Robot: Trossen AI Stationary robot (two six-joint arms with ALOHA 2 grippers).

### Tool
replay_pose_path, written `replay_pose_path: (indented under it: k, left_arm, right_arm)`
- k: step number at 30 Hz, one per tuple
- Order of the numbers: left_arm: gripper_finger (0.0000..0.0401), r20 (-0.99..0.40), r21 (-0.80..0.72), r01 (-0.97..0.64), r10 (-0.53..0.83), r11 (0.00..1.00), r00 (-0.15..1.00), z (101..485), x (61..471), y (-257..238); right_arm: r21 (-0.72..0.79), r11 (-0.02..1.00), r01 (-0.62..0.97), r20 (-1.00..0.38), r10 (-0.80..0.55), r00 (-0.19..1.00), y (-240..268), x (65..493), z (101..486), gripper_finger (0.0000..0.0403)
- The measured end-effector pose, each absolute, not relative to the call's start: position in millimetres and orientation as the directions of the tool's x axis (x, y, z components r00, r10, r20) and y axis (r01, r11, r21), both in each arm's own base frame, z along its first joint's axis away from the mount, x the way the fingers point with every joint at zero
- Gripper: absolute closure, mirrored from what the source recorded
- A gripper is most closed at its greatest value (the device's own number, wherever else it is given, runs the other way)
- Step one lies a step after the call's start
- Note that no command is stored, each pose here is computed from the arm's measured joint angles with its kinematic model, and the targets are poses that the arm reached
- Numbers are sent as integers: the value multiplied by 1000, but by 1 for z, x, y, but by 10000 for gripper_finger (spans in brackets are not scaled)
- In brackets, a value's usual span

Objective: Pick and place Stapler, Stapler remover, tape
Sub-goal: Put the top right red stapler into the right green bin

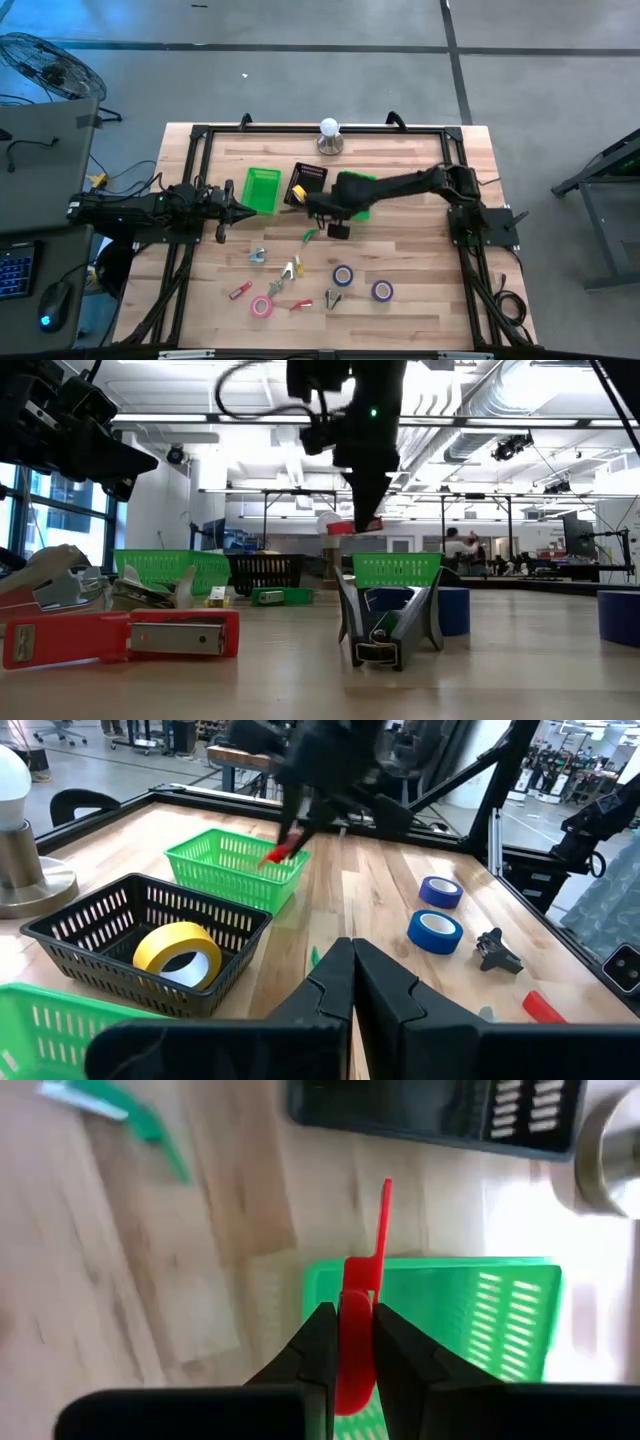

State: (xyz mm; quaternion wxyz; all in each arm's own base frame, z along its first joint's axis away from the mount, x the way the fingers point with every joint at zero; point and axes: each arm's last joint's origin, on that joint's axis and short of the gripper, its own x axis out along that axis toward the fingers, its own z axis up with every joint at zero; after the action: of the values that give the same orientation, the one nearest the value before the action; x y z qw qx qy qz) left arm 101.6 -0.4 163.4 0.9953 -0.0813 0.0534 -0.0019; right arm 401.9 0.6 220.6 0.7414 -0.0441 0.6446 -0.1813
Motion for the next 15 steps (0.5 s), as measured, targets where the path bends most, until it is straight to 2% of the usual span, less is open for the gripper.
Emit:
replay_pose_path:
  k: [5,10,12,15]
  left_arm:
    - [400,-106,-163,-1,-17,987,994,163,102,-1]
    - [400,-106,-163,0,-17,987,994,163,102,-1]
    - [400,-106,-163,0,-17,987,994,163,102,-1]
    - [400,-106,-163,0,-17,987,994,163,102,-1]
  right_arm:
    - [-317,887,336,-945,-327,-27,-33,389,210,367]
    - [-258,895,363,-964,-263,-38,-41,386,201,367]
    - [-222,898,380,-973,-229,-27,-41,387,198,357]
    - [-251,880,404,-966,-255,-44,-42,385,195,323]
